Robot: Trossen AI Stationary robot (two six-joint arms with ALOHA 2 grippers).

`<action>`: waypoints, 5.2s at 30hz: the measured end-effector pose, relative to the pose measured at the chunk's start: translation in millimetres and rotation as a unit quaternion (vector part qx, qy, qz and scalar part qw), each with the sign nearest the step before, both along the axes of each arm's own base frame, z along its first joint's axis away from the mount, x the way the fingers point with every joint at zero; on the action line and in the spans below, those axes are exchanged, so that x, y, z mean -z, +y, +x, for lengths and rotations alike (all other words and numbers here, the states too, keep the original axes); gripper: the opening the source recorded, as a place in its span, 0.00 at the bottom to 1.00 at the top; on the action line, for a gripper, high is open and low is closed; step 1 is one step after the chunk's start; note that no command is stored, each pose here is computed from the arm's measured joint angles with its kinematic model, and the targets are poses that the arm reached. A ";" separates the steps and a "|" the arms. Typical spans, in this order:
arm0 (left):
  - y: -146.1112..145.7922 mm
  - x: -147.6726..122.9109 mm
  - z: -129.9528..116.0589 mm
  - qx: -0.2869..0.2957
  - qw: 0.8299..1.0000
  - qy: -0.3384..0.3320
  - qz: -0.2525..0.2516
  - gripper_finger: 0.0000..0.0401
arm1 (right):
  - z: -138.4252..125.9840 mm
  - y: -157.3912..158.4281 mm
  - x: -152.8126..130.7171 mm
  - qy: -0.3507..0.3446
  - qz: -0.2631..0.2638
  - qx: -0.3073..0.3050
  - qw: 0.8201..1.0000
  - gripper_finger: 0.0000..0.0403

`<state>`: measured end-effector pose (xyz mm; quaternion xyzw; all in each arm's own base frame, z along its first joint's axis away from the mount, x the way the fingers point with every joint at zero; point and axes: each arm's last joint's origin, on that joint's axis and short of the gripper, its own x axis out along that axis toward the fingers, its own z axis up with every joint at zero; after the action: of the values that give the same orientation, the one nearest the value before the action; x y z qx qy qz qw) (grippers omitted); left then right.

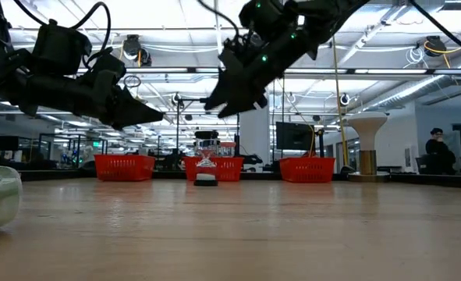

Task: Pick & Place Office items
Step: Put the white hourglass into the middle orange basket

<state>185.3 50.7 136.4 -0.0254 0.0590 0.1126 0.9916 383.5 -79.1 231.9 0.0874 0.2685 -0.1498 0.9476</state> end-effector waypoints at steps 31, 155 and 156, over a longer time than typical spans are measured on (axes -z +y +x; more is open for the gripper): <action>0.0 0.5 -0.1 0.000 1.000 0.003 -0.001 0.08 | 25.1 -7.2 43.2 -0.003 -0.042 -0.020 0.999 0.85; 0.0 -0.1 0.1 0.000 1.000 0.000 0.000 0.08 | -36.0 -111.4 -4.9 -0.081 -0.122 0.111 0.983 0.66; 0.0 -0.1 0.1 0.000 1.000 0.000 0.000 0.08 | -37.7 -108.3 -10.7 -0.083 -0.124 0.108 0.983 0.64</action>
<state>185.4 50.7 136.5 -0.0251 0.0586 0.1124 0.9916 345.7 -187.4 242.6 0.0097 0.1573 -0.2751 0.9484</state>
